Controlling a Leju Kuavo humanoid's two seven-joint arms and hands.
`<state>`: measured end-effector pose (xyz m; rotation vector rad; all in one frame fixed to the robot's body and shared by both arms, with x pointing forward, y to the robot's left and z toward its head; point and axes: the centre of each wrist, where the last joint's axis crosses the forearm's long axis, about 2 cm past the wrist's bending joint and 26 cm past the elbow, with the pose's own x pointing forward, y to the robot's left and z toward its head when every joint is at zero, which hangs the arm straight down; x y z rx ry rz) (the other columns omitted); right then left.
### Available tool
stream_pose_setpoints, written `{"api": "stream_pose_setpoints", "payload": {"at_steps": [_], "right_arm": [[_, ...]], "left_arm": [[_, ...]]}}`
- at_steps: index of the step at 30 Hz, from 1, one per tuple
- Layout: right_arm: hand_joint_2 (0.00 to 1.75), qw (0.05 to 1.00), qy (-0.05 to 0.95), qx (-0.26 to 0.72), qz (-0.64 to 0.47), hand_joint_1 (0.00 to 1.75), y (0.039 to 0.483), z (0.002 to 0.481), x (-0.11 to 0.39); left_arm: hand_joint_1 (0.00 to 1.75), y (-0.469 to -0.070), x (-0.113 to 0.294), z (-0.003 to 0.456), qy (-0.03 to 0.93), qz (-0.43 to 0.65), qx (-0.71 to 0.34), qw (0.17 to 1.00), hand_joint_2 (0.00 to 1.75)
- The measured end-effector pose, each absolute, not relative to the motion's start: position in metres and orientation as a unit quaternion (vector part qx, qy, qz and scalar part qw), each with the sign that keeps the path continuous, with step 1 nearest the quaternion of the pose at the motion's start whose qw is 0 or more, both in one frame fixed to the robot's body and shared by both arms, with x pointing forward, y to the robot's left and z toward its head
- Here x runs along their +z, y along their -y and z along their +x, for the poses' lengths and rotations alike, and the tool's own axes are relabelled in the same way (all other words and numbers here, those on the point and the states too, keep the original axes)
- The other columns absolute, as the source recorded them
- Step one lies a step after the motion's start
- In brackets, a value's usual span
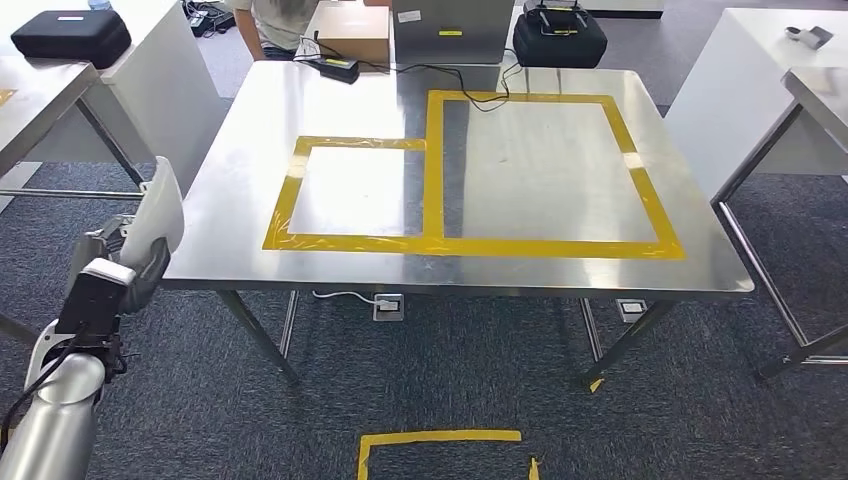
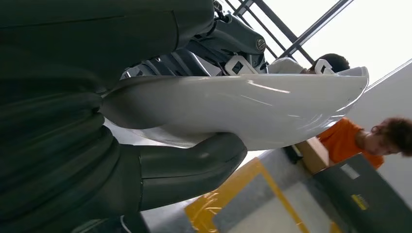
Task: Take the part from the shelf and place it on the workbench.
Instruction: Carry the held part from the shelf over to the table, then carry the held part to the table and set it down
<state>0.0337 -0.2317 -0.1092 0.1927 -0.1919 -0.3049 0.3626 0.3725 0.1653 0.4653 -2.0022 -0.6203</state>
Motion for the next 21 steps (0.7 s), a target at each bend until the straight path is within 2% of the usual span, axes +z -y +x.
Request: {"api": "stream_pose_setpoints", "payload": {"at_steps": [7, 12, 21], "right_arm": [[1.75, 0.982, 0.086, -0.138, 0.095, 0.0, 0.232, 0.033, -0.109], [1.75, 0.983, 0.087, -0.134, 0.095, 0.0, 0.234, 0.033, -0.11], [1.75, 0.984, 0.073, -0.131, 0.098, 0.0, 0.233, 0.032, -0.11]], "left_arm": [[1.75, -0.336, 0.121, 0.378, 0.742, 0.233, -0.408, 0.479, 1.75], [1.75, -0.325, 0.102, 0.382, 0.725, 0.226, -0.432, 0.486, 1.75], [1.75, -0.315, 0.097, 0.39, 0.712, 0.213, -0.463, 0.483, 1.75]]}}
